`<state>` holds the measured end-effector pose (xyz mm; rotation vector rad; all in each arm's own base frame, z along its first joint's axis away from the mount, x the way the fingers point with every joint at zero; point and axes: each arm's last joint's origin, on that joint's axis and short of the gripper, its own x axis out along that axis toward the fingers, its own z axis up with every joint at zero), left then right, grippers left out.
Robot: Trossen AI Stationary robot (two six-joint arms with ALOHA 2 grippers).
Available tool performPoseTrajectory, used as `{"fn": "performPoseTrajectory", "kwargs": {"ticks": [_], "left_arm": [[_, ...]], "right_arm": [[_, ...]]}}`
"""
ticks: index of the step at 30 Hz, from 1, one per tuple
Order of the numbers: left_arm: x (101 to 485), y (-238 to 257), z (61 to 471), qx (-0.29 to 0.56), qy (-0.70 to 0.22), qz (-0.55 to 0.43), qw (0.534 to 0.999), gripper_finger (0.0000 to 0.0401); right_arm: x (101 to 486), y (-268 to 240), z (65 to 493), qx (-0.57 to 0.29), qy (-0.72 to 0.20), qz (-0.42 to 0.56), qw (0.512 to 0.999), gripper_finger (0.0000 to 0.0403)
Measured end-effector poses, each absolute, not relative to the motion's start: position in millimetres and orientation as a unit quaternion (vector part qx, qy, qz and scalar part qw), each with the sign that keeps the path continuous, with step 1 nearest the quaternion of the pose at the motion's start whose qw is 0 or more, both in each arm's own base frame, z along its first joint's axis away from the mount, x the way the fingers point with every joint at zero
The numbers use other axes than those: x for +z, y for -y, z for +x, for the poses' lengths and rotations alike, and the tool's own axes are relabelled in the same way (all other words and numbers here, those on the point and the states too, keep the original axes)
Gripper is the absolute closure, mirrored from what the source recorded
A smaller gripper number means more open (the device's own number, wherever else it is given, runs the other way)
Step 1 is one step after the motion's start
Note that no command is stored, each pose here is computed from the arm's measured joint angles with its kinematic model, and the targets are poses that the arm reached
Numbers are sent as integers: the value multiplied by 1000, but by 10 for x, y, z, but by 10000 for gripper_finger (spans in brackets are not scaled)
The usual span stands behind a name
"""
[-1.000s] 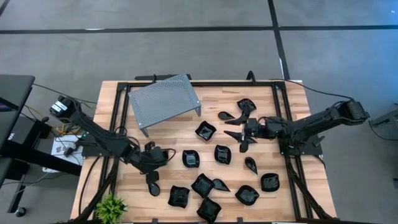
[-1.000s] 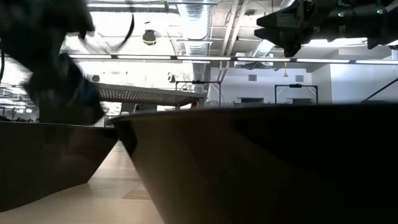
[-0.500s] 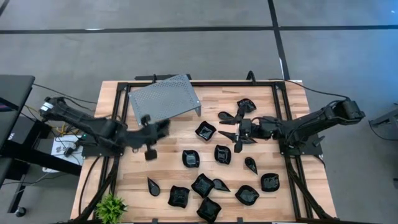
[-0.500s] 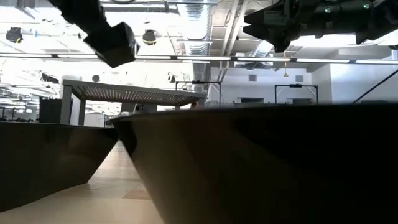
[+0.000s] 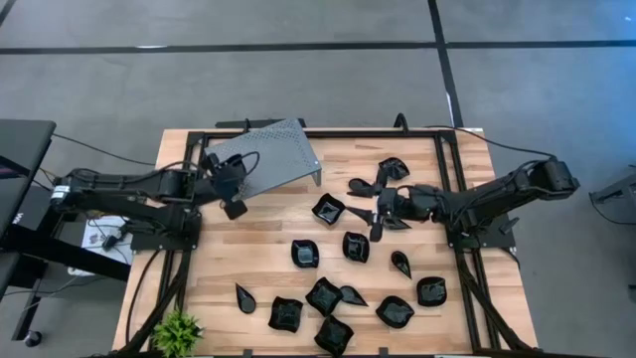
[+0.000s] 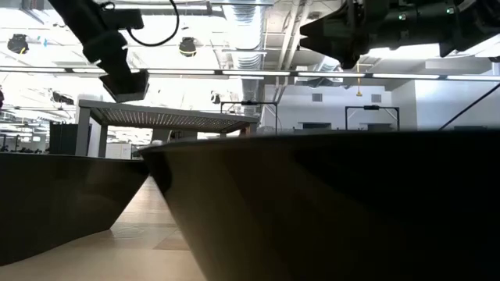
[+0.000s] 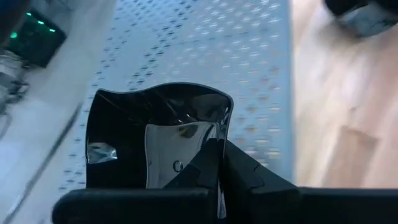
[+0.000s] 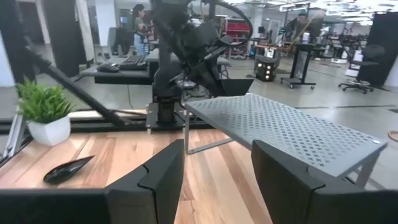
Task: Pick & Place Mini shaped plates
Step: Put the black distorted square plate on the shelf
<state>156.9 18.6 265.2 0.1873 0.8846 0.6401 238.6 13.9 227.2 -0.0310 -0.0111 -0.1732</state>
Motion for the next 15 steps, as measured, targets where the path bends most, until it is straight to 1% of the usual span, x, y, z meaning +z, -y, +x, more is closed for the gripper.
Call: {"fn": "performPoseTrajectory", "kwargs": {"ticks": [3,7,10,15], "left_arm": [[2633,-268,1541,301,-443,84,840,395],[2598,-330,1509,256,-476,63,839,395],[2598,-362,1504,258,-478,57,838,395],[2596,-401,1492,253,-488,77,832,392]], "right_arm": [[2264,-127,2390,-89,4,-2,996,222],[2263,-133,2390,-88,4,1,996,226],[2263,-157,2389,-82,4,1,997,229],[2262,-164,2389,-81,4,1,997,234]]}}
